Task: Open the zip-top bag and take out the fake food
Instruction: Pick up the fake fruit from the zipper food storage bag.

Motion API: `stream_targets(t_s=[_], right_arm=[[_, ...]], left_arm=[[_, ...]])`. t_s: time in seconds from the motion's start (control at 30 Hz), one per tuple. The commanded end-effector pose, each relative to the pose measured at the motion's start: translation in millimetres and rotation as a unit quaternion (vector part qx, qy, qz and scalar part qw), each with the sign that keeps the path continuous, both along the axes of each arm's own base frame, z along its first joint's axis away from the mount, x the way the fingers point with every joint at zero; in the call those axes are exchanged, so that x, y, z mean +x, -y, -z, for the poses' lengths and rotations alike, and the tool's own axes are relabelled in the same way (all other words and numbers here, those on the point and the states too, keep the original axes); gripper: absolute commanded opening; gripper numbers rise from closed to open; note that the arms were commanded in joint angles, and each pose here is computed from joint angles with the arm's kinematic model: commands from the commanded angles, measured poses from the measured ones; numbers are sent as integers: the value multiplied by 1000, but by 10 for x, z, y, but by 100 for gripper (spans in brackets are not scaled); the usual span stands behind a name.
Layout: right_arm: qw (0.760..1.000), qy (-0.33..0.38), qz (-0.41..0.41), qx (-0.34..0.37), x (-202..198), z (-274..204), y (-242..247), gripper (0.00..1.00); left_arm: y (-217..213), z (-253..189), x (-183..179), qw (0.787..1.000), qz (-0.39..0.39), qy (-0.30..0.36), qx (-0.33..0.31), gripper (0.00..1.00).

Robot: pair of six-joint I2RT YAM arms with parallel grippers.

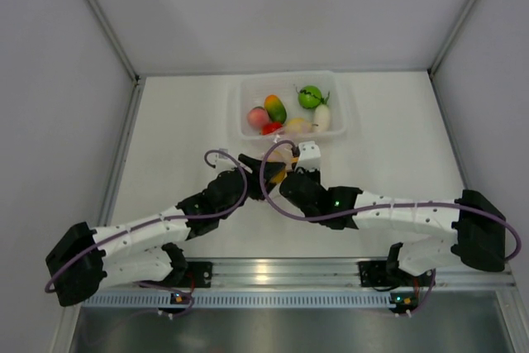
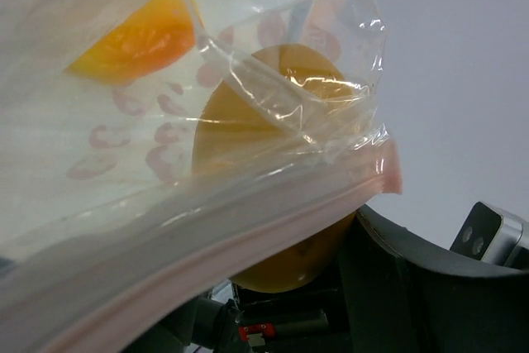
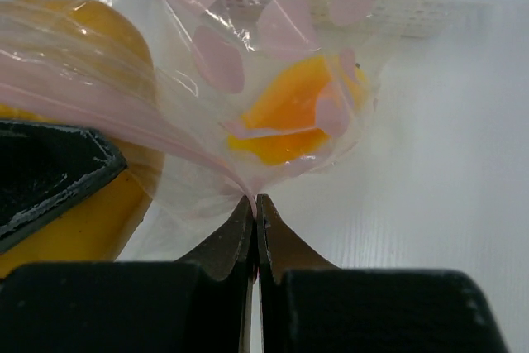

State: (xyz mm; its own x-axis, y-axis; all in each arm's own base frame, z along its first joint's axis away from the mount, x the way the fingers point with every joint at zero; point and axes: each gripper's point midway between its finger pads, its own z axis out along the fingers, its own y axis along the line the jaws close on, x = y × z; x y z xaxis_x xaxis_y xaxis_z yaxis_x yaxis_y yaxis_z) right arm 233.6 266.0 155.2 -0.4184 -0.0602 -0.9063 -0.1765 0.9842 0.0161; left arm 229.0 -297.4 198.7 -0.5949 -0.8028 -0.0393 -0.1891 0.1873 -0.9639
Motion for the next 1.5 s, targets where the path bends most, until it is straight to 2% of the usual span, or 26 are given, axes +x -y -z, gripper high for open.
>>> stream_targets(t_s=[0.0,0.33,0.53,0.77,0.8,0.93,1.07,1.23,1.37,1.47], right_arm=[[999,-8,-41,9,-106,35,-80,0],[999,-4,-32,22,157,-232,219,0],[1000,7,-14,18,307,-378,379,0],[1000,21,7,18,393,-582,579,0],[1000,21,9,18,407,-594,606,0],[1000,15,14,5,518,-616,713,0],[1000,4,-6,4,555,-578,672,0],[998,-22,-50,23,481,-450,514,0],[994,-50,-84,49,327,-280,395,0],[989,-68,-114,68,156,-166,319,0]], left_arm=[[51,-571,91,996,-3,73,-51,0],[148,-615,-125,990,68,118,-31,0],[285,-670,-350,977,134,166,-5,0],[359,-466,-509,959,197,196,45,0],[409,-416,-613,952,230,198,46,0],[454,-356,-716,935,271,221,65,0],[486,-466,-820,908,306,277,79,0],[362,-639,-726,888,269,354,120,0],[166,-823,-420,891,168,390,158,0],[140,-984,-308,888,129,413,153,0]])
